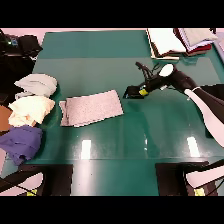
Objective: Fold the shirts.
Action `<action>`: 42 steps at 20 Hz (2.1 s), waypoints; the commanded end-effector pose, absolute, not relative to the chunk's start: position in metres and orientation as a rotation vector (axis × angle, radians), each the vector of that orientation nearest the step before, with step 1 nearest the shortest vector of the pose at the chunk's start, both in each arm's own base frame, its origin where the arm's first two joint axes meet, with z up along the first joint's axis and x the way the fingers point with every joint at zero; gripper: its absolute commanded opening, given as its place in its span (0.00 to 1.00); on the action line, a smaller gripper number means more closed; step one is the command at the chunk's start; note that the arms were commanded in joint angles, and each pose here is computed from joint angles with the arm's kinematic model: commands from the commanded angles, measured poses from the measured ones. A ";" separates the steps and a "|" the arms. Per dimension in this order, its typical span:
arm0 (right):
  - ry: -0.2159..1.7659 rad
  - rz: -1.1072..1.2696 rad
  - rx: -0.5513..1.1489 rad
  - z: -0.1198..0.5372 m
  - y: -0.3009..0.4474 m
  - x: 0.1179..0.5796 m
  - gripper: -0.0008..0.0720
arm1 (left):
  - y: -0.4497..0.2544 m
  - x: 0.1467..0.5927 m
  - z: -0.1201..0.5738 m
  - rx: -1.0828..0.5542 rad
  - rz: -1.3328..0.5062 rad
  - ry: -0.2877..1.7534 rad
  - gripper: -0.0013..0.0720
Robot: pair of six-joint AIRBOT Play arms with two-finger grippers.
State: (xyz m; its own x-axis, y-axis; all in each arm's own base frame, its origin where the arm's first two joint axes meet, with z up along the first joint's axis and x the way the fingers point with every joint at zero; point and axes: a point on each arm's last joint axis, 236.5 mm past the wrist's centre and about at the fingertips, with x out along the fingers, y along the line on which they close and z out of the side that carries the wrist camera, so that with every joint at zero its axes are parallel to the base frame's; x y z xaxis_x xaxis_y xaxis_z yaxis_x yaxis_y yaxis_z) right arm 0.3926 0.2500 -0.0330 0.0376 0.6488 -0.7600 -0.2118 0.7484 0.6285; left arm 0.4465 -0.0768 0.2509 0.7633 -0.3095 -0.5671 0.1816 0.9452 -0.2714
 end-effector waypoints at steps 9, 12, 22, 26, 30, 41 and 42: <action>1.403 0.930 0.505 -0.069 0.400 0.392 0.27 | -0.141 0.447 0.230 -0.172 -0.429 0.700 0.04; 1.311 0.950 0.454 -0.047 0.408 0.411 0.03 | -0.145 0.446 0.232 -0.187 -0.441 0.700 0.04; 1.044 0.434 0.392 0.050 0.111 0.476 0.03 | -0.164 0.439 0.232 -0.171 -0.485 0.705 0.04; 0.914 0.120 0.490 0.083 -0.051 0.460 0.03 | -0.206 0.428 0.240 -0.149 -0.569 0.671 0.04; 0.765 -0.153 0.581 0.107 -0.181 0.429 0.03 | -0.241 0.416 0.247 -0.133 -0.641 0.642 0.04; 0.515 -0.296 0.505 0.170 -0.267 0.431 0.03 | -0.249 0.410 0.244 -0.135 -0.648 0.662 0.04; 0.482 -0.296 0.479 0.188 -0.270 0.434 0.03 | -0.249 0.409 0.243 -0.133 -0.649 0.667 0.04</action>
State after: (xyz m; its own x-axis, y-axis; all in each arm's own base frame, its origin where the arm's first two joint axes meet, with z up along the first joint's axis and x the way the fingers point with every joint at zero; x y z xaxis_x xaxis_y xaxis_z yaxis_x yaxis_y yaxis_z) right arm 0.4273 -0.2598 0.1547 0.8172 -0.1155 -0.5646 0.3981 0.8214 0.4083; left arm 0.4099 -0.2487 0.2440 0.6007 -0.6012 -0.5269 0.5165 0.7950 -0.3183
